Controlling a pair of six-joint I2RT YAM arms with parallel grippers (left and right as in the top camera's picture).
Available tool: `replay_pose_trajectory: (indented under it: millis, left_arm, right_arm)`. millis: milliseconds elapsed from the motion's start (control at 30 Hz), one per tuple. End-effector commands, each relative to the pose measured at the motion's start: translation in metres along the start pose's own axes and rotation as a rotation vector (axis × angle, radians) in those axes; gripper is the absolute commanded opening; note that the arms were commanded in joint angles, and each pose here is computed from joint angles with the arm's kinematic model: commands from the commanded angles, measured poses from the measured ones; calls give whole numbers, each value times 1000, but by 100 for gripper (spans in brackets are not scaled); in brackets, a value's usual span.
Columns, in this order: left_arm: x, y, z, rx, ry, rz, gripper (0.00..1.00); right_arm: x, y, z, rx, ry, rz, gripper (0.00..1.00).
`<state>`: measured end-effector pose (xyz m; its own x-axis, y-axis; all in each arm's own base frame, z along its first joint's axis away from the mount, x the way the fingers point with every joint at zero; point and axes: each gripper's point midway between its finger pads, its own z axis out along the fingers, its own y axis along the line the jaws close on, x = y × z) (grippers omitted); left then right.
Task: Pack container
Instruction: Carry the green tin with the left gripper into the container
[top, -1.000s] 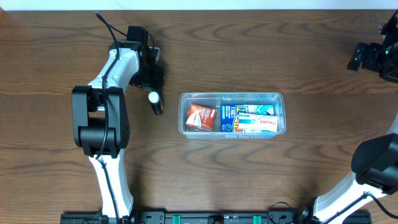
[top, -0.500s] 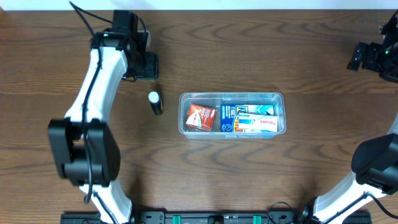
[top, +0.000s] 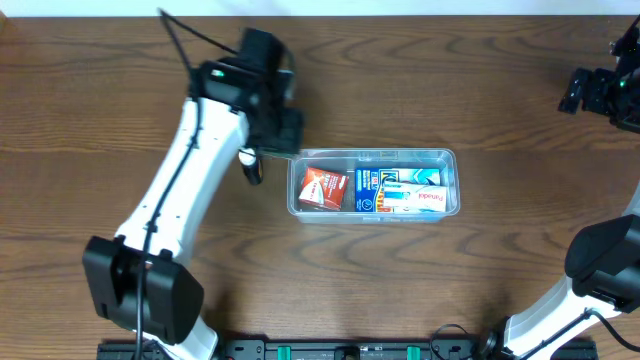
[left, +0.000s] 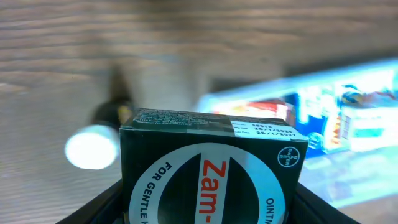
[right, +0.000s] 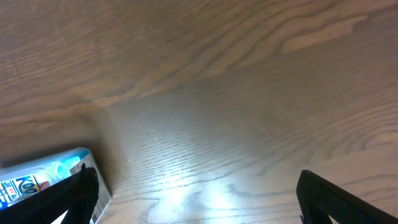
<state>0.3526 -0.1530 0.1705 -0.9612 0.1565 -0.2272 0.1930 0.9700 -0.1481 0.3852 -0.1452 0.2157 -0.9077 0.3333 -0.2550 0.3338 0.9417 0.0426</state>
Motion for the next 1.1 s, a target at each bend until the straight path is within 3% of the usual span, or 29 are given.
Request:
replay_pose_trajectory:
  millis: [0,200,400,800,1067]
  left_arm:
    - [9,-28,-4,30,8,-5,65]
    - [37,-62,7,22,73,42,65]
    - [58,-64,31,-62,97,17,66]
    - [49,-65,75,-43,14,-22,66]
    - [57,-52,100,-107,48,-23,66]
  right_arm:
    - [-3,-2,-14,4,-39,16,99]
    - [-3,-2,-14,4,-39,16,99]
    - [-3,-2,-14,4,-39,16,99]
    - [-3,-2,-14,4,-39,16,99]
    - [-3,-2,-14,4,-39,16,99]
